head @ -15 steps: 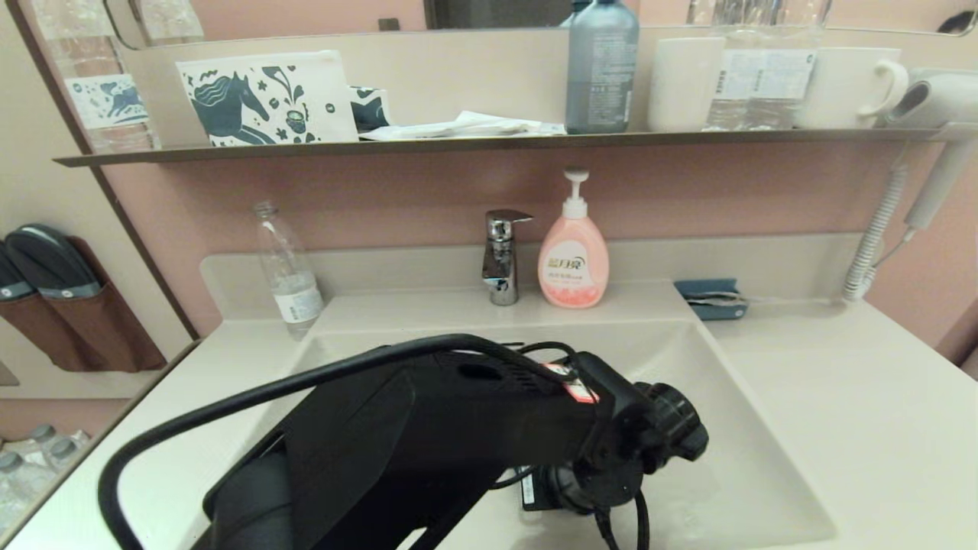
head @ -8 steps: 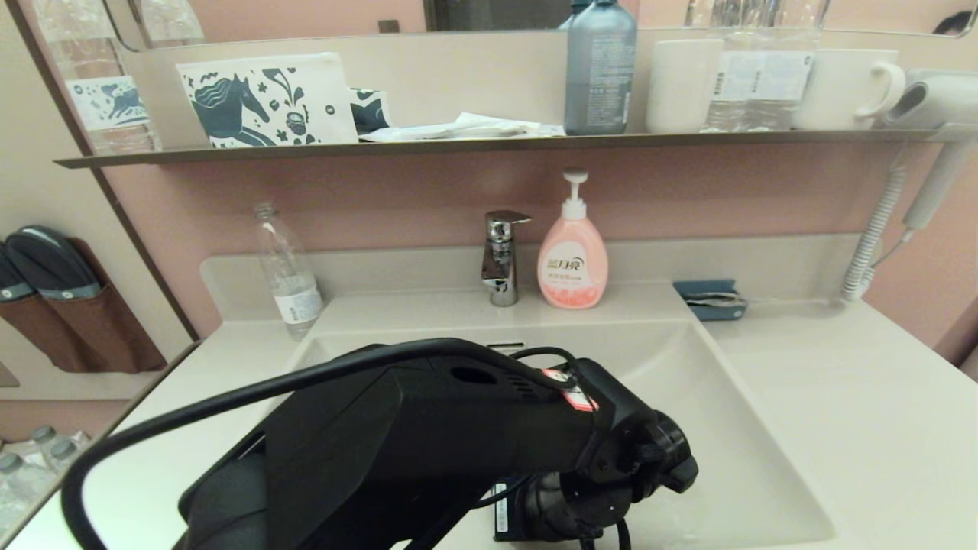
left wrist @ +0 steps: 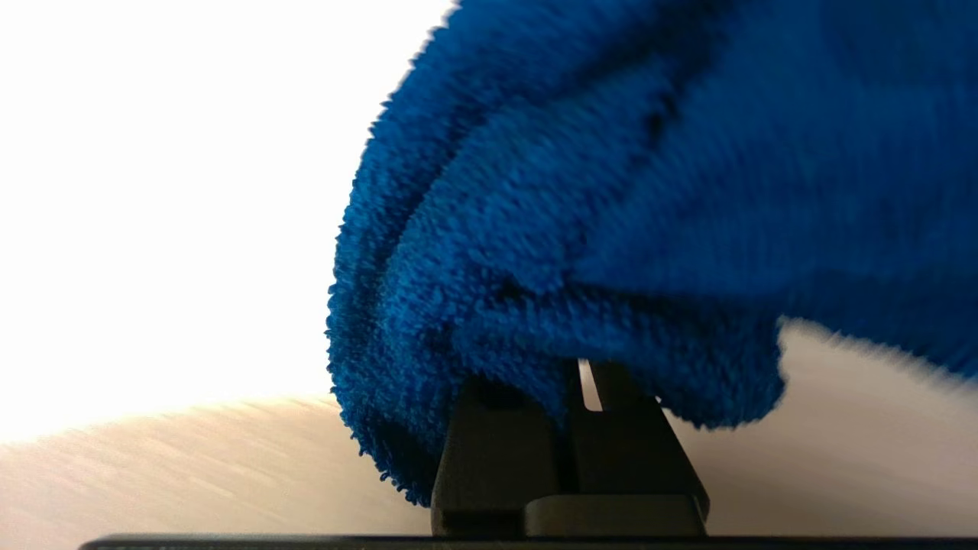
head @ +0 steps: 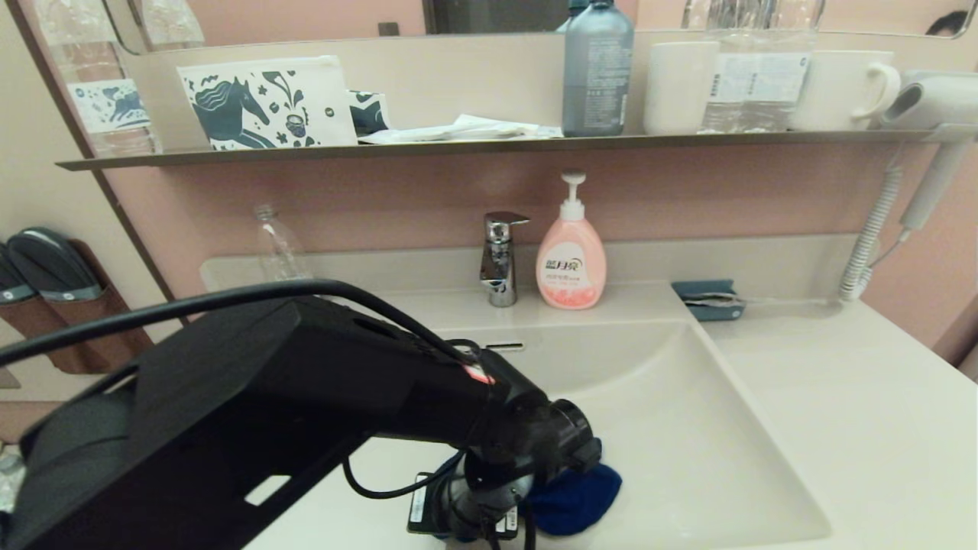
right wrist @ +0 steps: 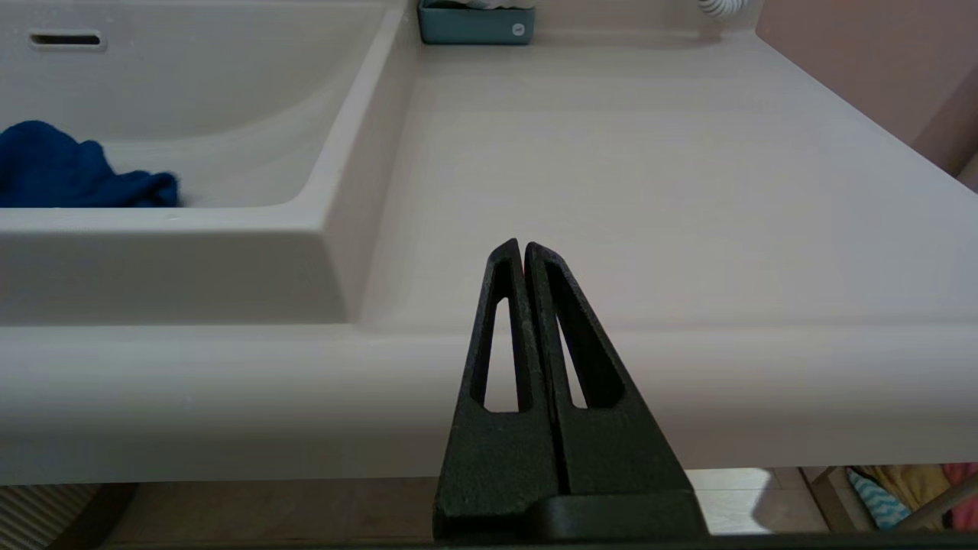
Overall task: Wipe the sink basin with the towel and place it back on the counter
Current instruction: Wipe the sink
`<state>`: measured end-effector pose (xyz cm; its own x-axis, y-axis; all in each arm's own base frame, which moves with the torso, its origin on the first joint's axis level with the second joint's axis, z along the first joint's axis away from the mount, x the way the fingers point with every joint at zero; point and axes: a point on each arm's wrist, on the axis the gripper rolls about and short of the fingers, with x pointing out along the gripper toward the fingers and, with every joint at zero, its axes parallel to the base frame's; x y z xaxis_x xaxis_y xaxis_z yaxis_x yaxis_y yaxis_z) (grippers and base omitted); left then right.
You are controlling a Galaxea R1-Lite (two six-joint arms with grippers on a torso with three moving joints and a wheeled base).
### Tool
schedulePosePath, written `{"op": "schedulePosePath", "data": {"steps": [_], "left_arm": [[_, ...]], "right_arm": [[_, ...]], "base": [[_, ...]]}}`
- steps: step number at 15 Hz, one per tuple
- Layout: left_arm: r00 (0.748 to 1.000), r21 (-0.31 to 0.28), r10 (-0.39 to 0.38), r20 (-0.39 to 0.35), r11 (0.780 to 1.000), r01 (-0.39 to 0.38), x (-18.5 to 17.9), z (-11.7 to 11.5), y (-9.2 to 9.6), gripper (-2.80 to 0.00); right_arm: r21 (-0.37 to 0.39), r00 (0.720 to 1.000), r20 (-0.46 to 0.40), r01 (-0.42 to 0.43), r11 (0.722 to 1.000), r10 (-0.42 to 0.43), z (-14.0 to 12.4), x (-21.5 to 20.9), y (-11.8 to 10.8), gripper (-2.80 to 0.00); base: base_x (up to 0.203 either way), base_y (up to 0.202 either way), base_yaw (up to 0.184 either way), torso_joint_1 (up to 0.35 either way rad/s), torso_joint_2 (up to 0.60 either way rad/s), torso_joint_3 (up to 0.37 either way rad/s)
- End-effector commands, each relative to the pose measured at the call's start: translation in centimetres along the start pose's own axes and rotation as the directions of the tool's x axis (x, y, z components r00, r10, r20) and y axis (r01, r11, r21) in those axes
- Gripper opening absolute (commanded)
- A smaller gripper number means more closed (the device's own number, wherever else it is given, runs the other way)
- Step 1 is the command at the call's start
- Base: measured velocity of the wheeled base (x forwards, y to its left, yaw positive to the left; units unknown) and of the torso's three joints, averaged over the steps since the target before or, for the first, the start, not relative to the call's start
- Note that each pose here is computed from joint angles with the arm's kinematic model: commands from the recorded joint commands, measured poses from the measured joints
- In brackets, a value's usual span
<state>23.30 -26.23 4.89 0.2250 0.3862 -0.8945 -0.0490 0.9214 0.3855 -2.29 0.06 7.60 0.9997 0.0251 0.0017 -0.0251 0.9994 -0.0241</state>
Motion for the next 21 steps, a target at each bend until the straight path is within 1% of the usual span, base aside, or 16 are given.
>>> {"op": "schedulePosePath", "data": {"steps": [1,4,6,7,8,9,10,11,13,15,17,18,21], "left_arm": [[0.999,0.006,0.025,-0.021,1.000,-0.025,1.4,0.5,3.9,-2.80],[1.000,0.041,0.029,-0.010,0.999,-0.029,3.5,2.5,8.1,-2.80],[1.000,0.046,0.025,0.000,0.999,-0.025,4.6,4.1,10.6,-2.80],[0.999,0.052,0.030,-0.009,0.998,-0.030,5.1,4.6,11.8,-2.80],[0.999,0.067,0.037,-0.018,0.997,-0.035,5.6,5.0,12.8,-2.80],[0.999,0.062,0.042,-0.023,0.997,-0.041,6.1,5.5,13.7,-2.80],[0.999,0.061,0.045,-0.009,0.997,-0.044,6.5,6.0,14.3,-2.80],[0.999,0.055,0.048,0.023,0.997,-0.049,6.8,6.6,14.7,-2.80],[0.991,0.052,0.058,0.118,0.997,-0.064,7.7,7.7,15.4,-2.80],[0.980,0.080,0.069,0.189,0.993,-0.085,8.6,8.2,16.4,-2.80],[0.963,0.083,0.075,0.260,0.992,-0.099,9.3,8.6,17.3,-2.80],[0.954,0.092,0.085,0.288,0.989,-0.116,9.7,8.8,18.1,-2.80],[0.945,0.127,0.101,0.311,0.981,-0.147,9.7,8.0,19.6,-2.80]], "right_arm": [[0.000,1.000,0.000,-0.001,1.000,0.001,0.0,0.0,0.0,-2.80],[0.000,1.000,0.000,-0.001,1.000,0.001,0.0,0.0,0.0,-2.80],[0.000,1.000,0.000,-0.001,1.000,0.001,0.0,0.0,0.0,-2.80],[0.000,1.000,0.000,-0.001,1.000,0.001,0.0,0.0,0.0,-2.80],[0.000,1.000,0.000,-0.001,1.000,0.001,0.0,0.0,0.0,-2.80],[0.000,1.000,0.000,-0.001,1.000,0.001,0.0,0.0,0.0,-2.80],[0.000,1.000,0.000,-0.001,1.000,0.001,0.0,0.0,0.0,-2.80],[0.000,1.000,0.000,-0.001,1.000,0.001,0.0,0.0,0.0,-2.80],[0.000,1.000,0.000,-0.001,1.000,0.001,0.0,0.0,0.0,-2.80],[0.000,1.000,0.000,-0.001,1.000,0.001,0.0,0.0,0.0,-2.80],[0.000,1.000,0.000,-0.001,1.000,0.001,0.0,0.0,0.0,-2.80],[0.000,1.000,0.000,-0.001,1.000,0.001,0.0,0.0,0.0,-2.80],[0.000,1.000,0.000,-0.001,1.000,0.001,0.0,0.0,0.0,-2.80]], "base": [[0.000,0.000,0.000,0.000,0.00,0.000],[0.000,0.000,0.000,0.000,0.00,0.000],[0.000,0.000,0.000,0.000,0.00,0.000],[0.000,0.000,0.000,0.000,0.00,0.000],[0.000,0.000,0.000,0.000,0.00,0.000],[0.000,0.000,0.000,0.000,0.00,0.000],[0.000,0.000,0.000,0.000,0.00,0.000],[0.000,0.000,0.000,0.000,0.00,0.000],[0.000,0.000,0.000,0.000,0.00,0.000],[0.000,0.000,0.000,0.000,0.00,0.000],[0.000,0.000,0.000,0.000,0.00,0.000],[0.000,0.000,0.000,0.000,0.00,0.000],[0.000,0.000,0.000,0.000,0.00,0.000]]}}
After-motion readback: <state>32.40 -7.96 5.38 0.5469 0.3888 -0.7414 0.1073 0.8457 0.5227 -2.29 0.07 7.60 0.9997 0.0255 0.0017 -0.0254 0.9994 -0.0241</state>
